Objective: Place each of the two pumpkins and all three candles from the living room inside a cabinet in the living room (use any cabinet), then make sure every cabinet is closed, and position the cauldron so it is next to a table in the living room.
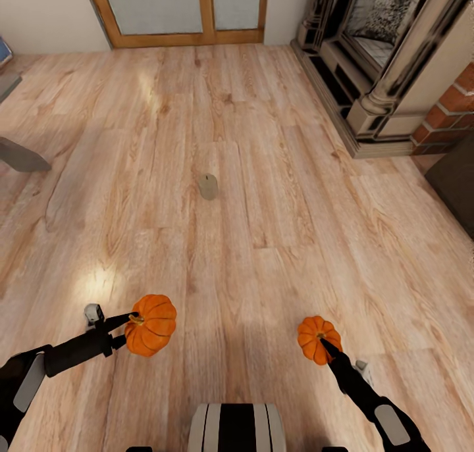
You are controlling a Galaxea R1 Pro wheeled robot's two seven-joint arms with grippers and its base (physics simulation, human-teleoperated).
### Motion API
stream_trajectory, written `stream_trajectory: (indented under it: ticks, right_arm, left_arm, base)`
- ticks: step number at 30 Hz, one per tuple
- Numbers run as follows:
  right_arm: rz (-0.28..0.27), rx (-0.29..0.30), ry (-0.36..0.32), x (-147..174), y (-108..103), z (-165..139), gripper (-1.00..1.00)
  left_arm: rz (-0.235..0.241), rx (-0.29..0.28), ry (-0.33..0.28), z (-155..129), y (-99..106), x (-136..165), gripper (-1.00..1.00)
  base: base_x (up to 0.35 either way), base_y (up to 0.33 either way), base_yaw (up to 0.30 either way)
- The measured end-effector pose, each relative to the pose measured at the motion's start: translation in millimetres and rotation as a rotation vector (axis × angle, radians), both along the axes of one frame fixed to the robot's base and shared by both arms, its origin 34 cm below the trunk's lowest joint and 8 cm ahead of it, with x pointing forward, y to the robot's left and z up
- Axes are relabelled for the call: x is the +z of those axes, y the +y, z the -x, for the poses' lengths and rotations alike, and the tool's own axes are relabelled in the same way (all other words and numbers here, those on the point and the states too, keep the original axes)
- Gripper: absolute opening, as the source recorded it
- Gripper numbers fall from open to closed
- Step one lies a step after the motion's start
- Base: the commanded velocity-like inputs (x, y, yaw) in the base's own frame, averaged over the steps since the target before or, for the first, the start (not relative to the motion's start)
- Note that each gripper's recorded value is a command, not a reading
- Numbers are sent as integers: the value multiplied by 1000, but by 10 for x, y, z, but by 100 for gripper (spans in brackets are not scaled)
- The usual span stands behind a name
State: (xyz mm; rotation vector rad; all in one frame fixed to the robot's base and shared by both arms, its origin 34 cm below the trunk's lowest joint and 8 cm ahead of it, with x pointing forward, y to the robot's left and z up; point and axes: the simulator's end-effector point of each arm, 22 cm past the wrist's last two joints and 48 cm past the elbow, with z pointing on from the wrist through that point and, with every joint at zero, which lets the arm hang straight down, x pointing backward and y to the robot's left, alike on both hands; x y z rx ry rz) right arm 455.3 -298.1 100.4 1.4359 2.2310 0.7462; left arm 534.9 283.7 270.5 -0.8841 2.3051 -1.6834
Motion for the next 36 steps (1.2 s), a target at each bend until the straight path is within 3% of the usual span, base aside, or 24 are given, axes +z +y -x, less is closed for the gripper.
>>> stream_trajectory:
  ticks: [21,30,36]
  right_arm:
    - [-3,3,-98,386,5,-360,-100]
    - [25,9,-195,714,-98,-719,-100]
    - [26,9,-223,841,-101,-808,-100]
  left_arm:
    - [-4,-5,-82,-165,-9,402,-100]
    - [-6,-7,-118,-233,-5,587,-100]
    - [-4,-45,-140,-257,-107,705,-100]
  base:
    - [0,0,0]
    - [0,0,0]
    - [0,0,0]
